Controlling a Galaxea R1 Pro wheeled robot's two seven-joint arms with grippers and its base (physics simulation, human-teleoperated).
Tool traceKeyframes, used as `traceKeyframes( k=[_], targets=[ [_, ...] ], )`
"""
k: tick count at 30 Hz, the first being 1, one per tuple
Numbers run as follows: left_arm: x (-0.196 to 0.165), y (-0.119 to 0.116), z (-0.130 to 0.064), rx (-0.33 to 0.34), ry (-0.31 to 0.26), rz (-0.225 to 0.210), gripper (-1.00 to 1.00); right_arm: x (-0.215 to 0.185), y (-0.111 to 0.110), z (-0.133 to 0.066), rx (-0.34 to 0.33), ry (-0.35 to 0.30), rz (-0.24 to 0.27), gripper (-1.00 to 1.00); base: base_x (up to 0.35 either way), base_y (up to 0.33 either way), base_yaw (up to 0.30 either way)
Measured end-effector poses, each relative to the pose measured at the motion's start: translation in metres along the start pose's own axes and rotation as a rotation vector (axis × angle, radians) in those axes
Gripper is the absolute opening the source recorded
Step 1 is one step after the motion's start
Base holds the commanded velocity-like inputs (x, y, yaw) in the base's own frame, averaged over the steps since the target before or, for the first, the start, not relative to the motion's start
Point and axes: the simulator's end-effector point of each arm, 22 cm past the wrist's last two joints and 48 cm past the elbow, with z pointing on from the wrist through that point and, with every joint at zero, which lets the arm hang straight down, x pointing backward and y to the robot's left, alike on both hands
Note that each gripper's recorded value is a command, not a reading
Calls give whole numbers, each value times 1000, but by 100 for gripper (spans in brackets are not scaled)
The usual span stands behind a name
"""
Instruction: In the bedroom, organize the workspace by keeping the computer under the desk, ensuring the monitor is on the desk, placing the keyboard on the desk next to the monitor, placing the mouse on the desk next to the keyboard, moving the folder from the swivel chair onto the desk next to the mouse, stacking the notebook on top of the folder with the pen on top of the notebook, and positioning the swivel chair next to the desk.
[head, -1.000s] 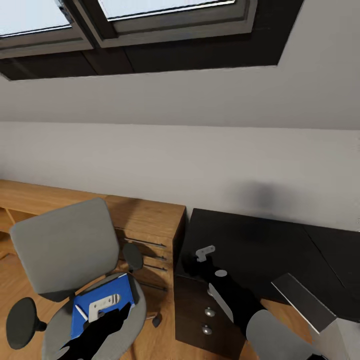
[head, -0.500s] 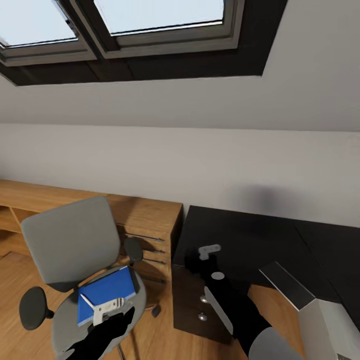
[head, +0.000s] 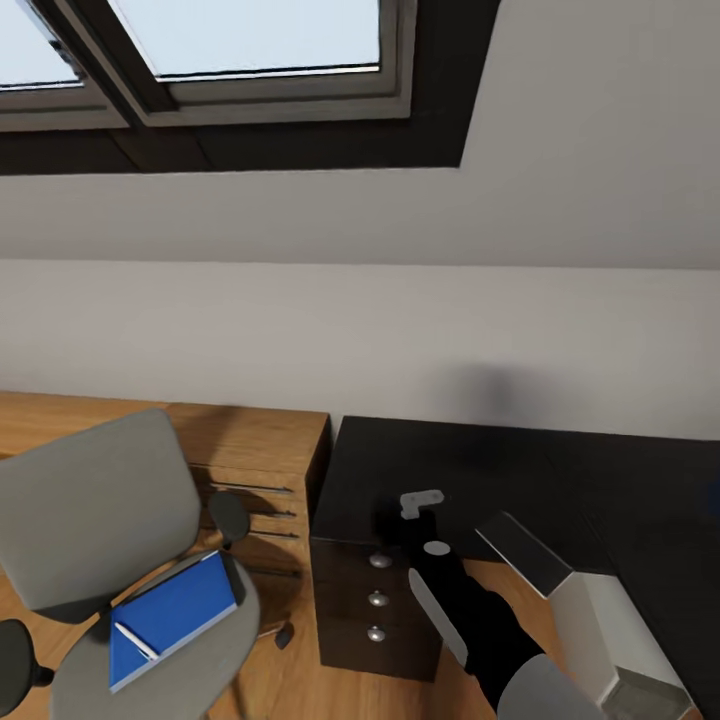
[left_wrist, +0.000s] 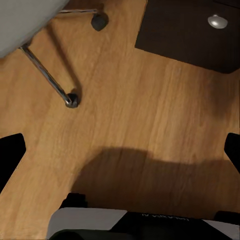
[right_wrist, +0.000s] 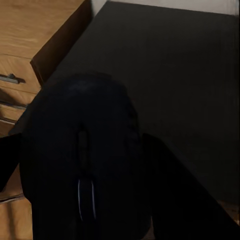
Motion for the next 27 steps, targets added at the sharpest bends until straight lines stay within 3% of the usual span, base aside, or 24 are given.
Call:
traceKeyframes(
  k=[3,5,16,18,20,27],
  targets=[
    [1,3,-2,-6,-5,-2,100,-3,-2,-2,4,-1,6,-100,0,0,-198],
    [0,3,-4,-8,-12,-5,100,-7,-13,-2,24,-1,36,-100,0,0,-36],
    [-6,-9,-11,12,-54,9,100,-11,-16,-6,28,1,44,-100,0,0,-3],
    [12,-9,-8,11,-26,38,100,-11,-16,-6,29,0,45,-100,0,-17,-28],
    [14,-8,-7,0,-74,104,100,-11,-17,-6,31,1,48,-100,0,-261,-243],
    [13,-10,-7,1,-84,111,100,-10,-17,-5,33,4,48,-100,-3,-291,-238]
  ],
)
